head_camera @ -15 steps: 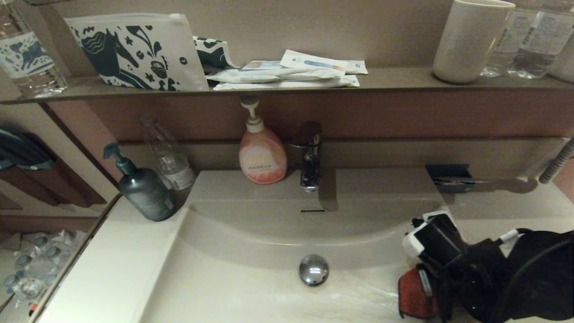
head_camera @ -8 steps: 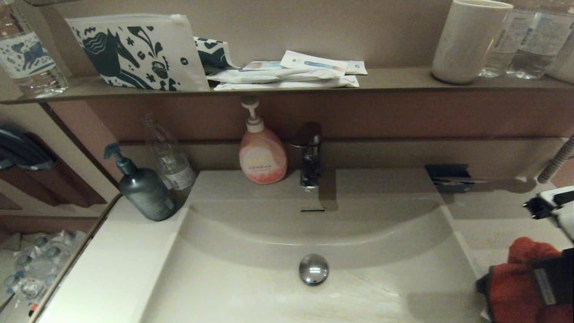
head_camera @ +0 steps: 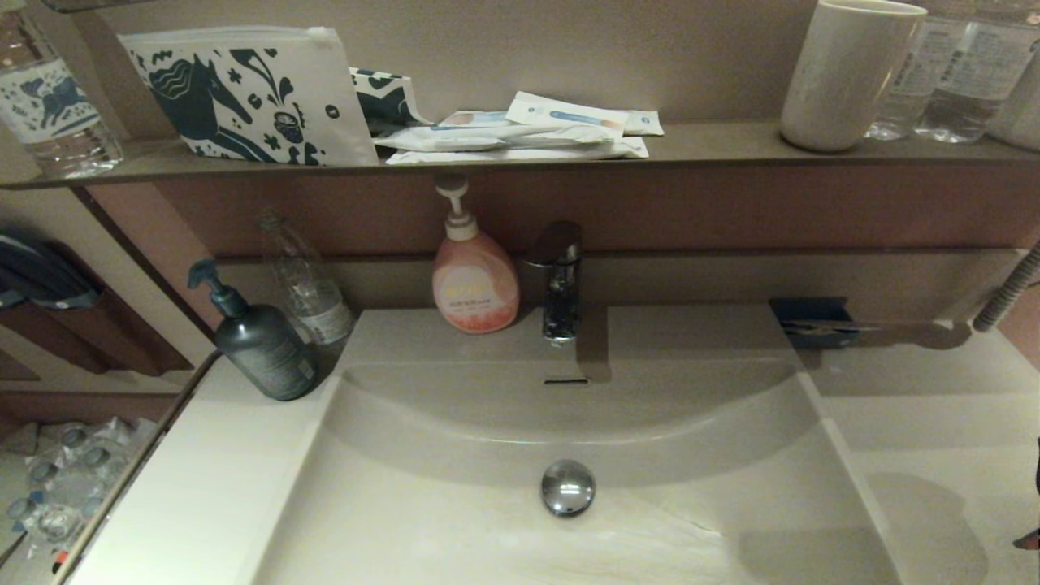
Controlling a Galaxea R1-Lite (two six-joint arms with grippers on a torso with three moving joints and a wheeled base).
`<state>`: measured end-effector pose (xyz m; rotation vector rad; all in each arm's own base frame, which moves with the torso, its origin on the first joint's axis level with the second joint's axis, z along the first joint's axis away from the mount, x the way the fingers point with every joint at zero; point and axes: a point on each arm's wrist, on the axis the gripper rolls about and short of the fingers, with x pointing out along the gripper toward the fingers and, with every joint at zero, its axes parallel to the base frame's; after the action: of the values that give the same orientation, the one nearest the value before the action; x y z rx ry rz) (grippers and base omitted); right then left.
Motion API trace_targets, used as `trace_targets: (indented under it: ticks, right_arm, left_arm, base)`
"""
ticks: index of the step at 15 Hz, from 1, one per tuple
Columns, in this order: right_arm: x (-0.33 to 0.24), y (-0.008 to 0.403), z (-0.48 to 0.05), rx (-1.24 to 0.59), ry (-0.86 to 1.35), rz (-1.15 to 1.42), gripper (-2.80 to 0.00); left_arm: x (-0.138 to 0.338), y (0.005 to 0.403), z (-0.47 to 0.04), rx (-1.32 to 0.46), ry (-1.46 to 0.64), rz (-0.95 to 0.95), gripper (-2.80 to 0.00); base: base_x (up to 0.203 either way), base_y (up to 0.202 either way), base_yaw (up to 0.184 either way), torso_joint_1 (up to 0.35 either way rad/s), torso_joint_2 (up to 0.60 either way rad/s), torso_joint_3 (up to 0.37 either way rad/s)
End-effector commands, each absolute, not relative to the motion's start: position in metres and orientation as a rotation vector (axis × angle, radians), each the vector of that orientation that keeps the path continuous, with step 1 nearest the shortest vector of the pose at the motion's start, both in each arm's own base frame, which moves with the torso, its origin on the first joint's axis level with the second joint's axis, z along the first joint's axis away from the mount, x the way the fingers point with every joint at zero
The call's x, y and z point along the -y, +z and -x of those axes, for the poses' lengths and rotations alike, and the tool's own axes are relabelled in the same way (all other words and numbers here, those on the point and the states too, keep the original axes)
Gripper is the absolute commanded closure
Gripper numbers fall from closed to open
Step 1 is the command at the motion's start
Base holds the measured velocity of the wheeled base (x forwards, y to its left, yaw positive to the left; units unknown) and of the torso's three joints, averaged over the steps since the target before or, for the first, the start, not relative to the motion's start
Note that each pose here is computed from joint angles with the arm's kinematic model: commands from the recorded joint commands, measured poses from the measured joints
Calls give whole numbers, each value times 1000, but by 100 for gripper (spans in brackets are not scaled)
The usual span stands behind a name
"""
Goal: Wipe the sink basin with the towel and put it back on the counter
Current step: Wipe the sink
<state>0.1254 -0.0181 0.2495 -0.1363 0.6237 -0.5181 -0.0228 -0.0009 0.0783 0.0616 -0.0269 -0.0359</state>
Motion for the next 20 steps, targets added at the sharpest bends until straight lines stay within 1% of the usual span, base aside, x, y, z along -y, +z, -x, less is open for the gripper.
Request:
trace_targets:
  ticks: [1, 4, 7, 9, 12, 15, 18, 19, 20]
  right_arm:
    - [33, 249, -129, -623, -538, 77, 0]
    - [59, 232, -153, -682, -424, -30, 0]
    - [68, 216, -174, -728, -370, -76, 0]
    - [75, 206, -195, -685, -349, -109, 0]
    - [83, 186, -218, -683, -335, -130, 0]
    - [85, 180, -246, -631, -332, -181, 0]
    - [80, 174, -259, -643, -319, -211, 0]
    - [81, 172, -261, -650, -319, -212, -181]
    - [81, 172, -261, -650, -320, -213, -280]
  left_arm:
    - [1, 78, 23, 27, -36, -62, 0]
    - [1, 78, 23, 27, -36, -62, 0]
    - [1, 78, 23, 27, -36, -62, 0]
    - [1, 78, 23, 27, -36, -62, 0]
    - [1, 78, 23, 27, -36, -62, 0]
    - [1, 78, 23, 27, -36, -62, 0]
    - [1, 78, 23, 27, -36, -62, 0]
    - [1, 78, 23, 27, -36, -62, 0]
    - [1, 78, 23, 27, -36, -62, 0]
  base:
    - [0, 0, 0, 0, 0, 0]
    - [0, 0, 0, 0, 0, 0]
    - [0, 0, 0, 0, 0, 0]
    - [0, 0, 0, 0, 0, 0]
    - [0, 0, 0, 0, 0, 0]
    - [0, 0, 0, 0, 0, 0]
    - [0, 0, 0, 0, 0, 0]
    - [0, 0, 0, 0, 0, 0]
    - [0, 0, 0, 0, 0, 0]
